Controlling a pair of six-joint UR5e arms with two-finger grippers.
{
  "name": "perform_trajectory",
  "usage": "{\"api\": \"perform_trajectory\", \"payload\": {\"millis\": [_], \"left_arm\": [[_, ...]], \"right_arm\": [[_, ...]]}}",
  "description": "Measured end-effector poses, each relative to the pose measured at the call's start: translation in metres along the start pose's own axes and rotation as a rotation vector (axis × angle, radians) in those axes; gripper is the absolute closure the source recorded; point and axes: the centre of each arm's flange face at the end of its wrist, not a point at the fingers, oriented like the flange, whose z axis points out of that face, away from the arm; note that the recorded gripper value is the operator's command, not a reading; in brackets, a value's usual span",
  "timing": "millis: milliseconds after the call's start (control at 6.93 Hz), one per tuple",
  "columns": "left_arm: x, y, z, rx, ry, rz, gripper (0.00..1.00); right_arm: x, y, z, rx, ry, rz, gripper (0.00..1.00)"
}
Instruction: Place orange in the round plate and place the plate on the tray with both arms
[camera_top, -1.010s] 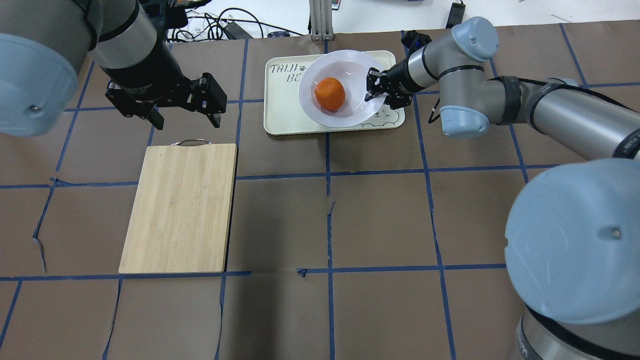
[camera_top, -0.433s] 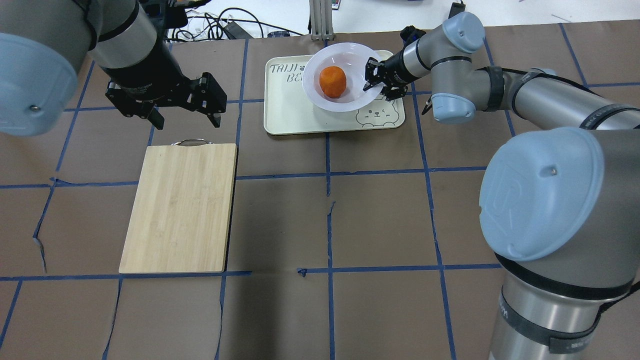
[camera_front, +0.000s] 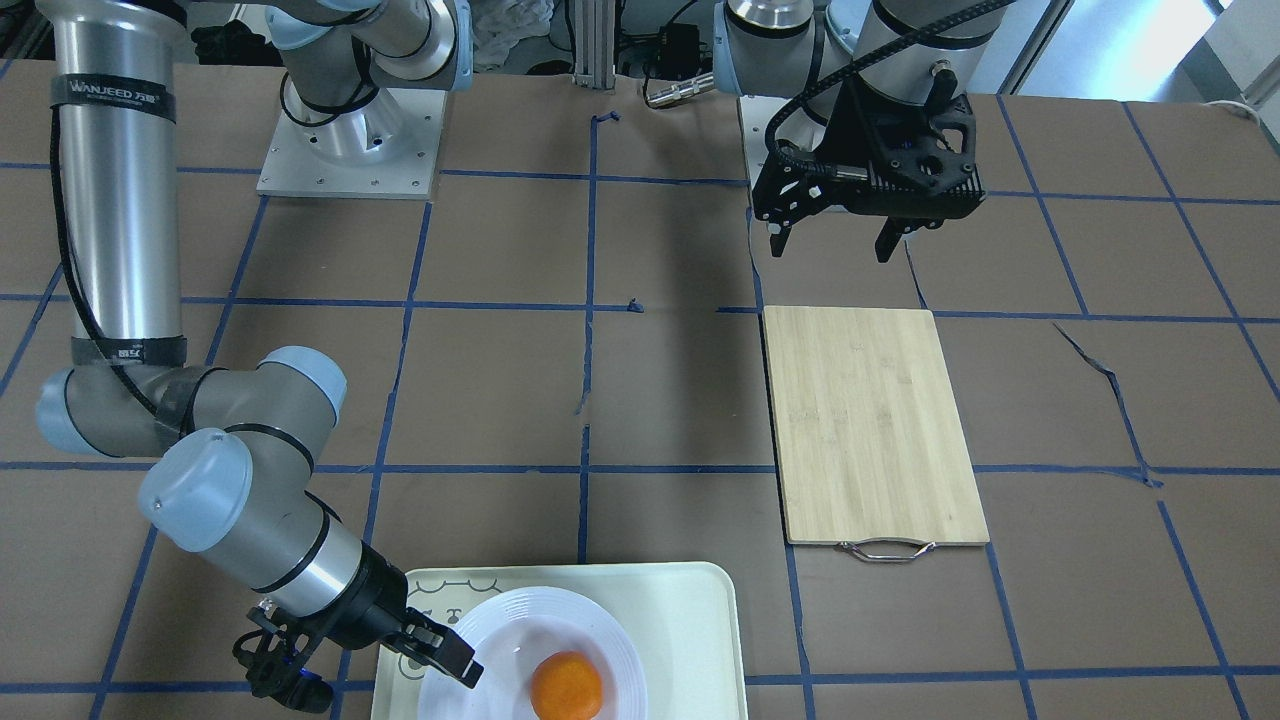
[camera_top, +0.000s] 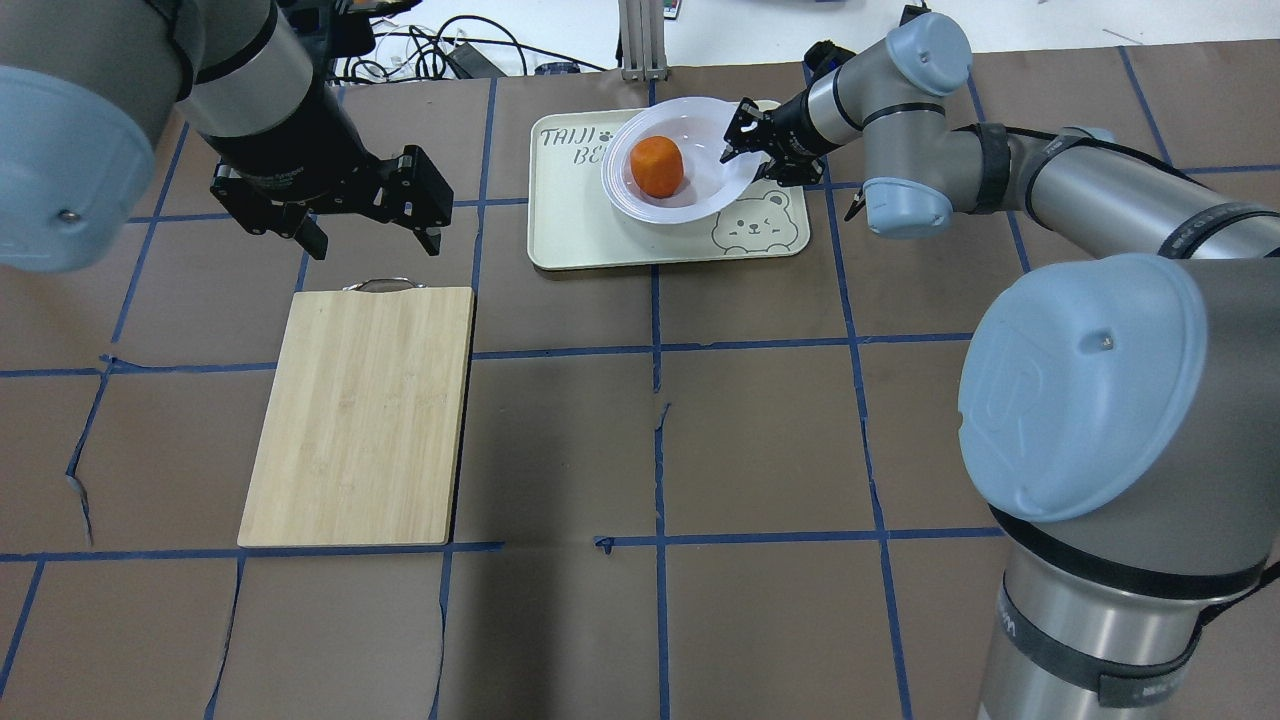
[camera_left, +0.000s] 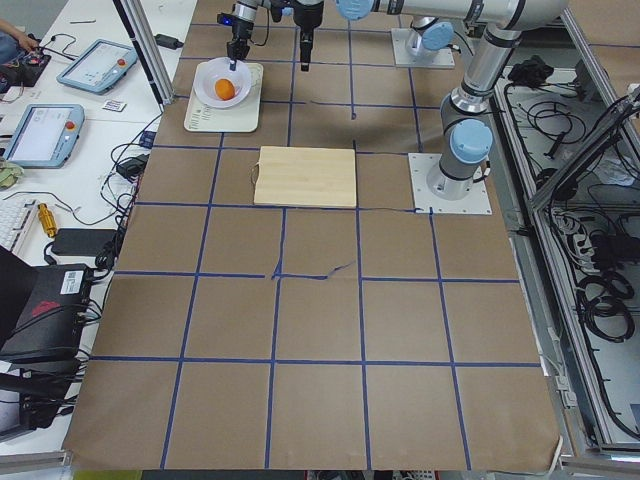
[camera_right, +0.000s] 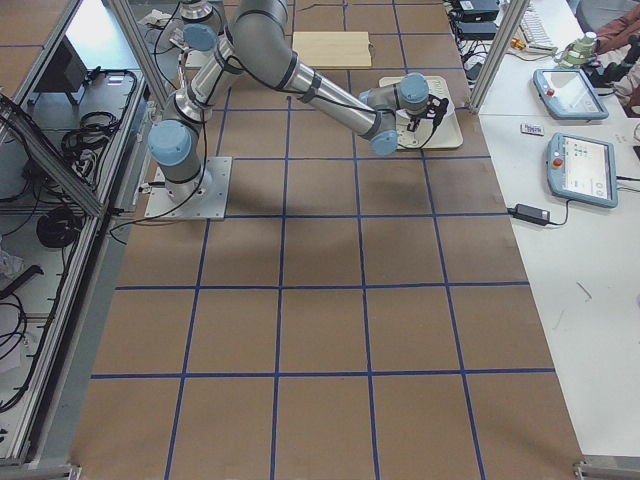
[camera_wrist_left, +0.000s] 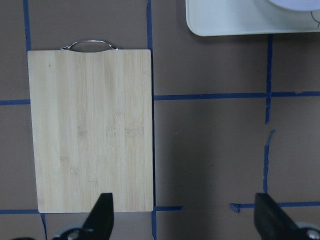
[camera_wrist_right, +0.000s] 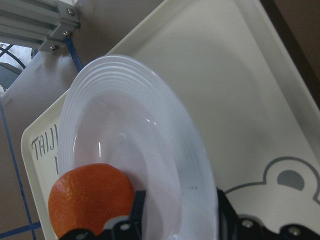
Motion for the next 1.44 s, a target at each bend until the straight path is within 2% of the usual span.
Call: {"api": "perform_trajectory", "payload": {"millis": [144, 289, 433, 577, 866, 1010, 1299, 1443], "left_arm": [[0.0, 0.0, 0.0, 0.0, 0.0, 0.0, 0.0], [0.0, 0.0, 0.0, 0.0, 0.0, 0.0, 0.0], [0.0, 0.0, 0.0, 0.001, 0.0, -0.001, 0.0], [0.0, 0.0, -0.001, 0.001, 0.001, -0.001, 0.0], [0.0, 0.001, -0.001, 0.001, 0.001, -0.001, 0.0], [0.0, 0.001, -0.001, 0.001, 0.001, -0.001, 0.0], [0.0, 0.001, -0.001, 0.001, 0.001, -0.001, 0.0], [0.0, 0.001, -0.001, 0.001, 0.001, -0.001, 0.0]], "right_arm": [[-0.002, -0.005, -0.006, 0.021, 0.011, -0.025, 0.0], [-0.003, -0.012, -0.014, 0.05, 0.054, -0.09, 0.0], [0.0, -0.018, -0.026, 0.063, 0.142, -0.201, 0.0], [0.005, -0.024, -0.048, 0.05, 0.254, -0.3, 0.0], [-0.001, -0.018, -0.133, -0.047, 0.448, -0.369, 0.0], [-0.019, 0.006, -0.177, -0.102, 0.527, -0.382, 0.0], [-0.067, 0.076, -0.251, -0.193, 0.605, -0.43, 0.0], [-0.077, 0.101, -0.277, -0.239, 0.618, -0.445, 0.0]]}}
